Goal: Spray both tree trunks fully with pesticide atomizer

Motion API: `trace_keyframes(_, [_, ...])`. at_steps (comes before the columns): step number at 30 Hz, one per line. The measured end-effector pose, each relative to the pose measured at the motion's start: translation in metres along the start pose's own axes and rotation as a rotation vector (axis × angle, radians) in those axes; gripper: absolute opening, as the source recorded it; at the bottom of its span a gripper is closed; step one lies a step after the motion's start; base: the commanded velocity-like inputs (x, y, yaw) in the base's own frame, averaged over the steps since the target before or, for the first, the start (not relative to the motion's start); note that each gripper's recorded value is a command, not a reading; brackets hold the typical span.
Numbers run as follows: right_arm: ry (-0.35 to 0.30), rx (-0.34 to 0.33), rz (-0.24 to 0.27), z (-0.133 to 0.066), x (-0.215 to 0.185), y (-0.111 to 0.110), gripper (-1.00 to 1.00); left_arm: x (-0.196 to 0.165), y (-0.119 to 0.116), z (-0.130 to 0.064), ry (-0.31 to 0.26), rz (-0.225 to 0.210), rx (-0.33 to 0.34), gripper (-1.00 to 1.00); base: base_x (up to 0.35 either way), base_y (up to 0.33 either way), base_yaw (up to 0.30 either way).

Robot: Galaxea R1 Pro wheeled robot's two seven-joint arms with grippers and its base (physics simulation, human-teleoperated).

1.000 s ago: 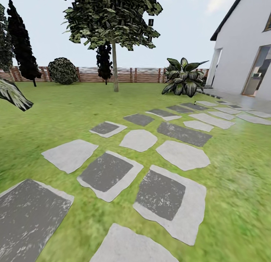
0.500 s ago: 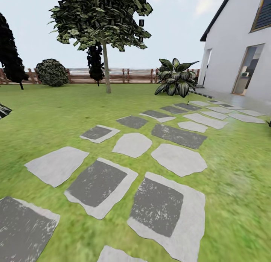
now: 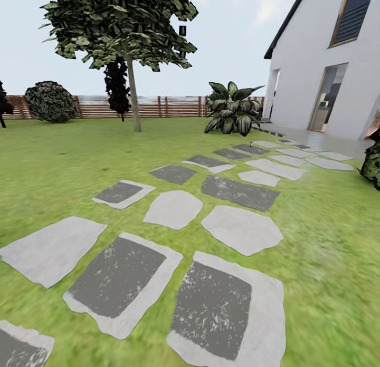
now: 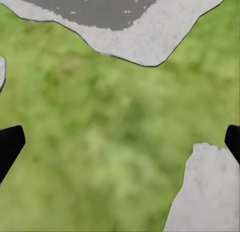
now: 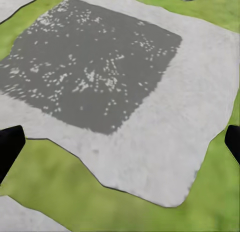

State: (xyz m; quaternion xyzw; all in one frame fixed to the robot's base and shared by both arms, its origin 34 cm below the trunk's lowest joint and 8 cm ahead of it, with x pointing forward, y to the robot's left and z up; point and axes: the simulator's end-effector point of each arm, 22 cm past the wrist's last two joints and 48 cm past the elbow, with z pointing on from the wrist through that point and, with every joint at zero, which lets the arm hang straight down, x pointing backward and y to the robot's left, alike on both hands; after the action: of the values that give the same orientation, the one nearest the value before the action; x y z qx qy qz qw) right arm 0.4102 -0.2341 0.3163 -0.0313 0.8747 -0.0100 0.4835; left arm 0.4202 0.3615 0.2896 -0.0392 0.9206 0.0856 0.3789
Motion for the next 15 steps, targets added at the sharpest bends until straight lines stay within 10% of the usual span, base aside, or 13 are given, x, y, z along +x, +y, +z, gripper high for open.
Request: trace_keyframes(15, [0.000, 0.000, 0.000, 0.0000, 0.0000, 0.0001, 1.00, -0.0001, -0.0003, 0.0000, 0.000, 0.001, 0.001, 1.00, 0.339, 0.000, 0.000])
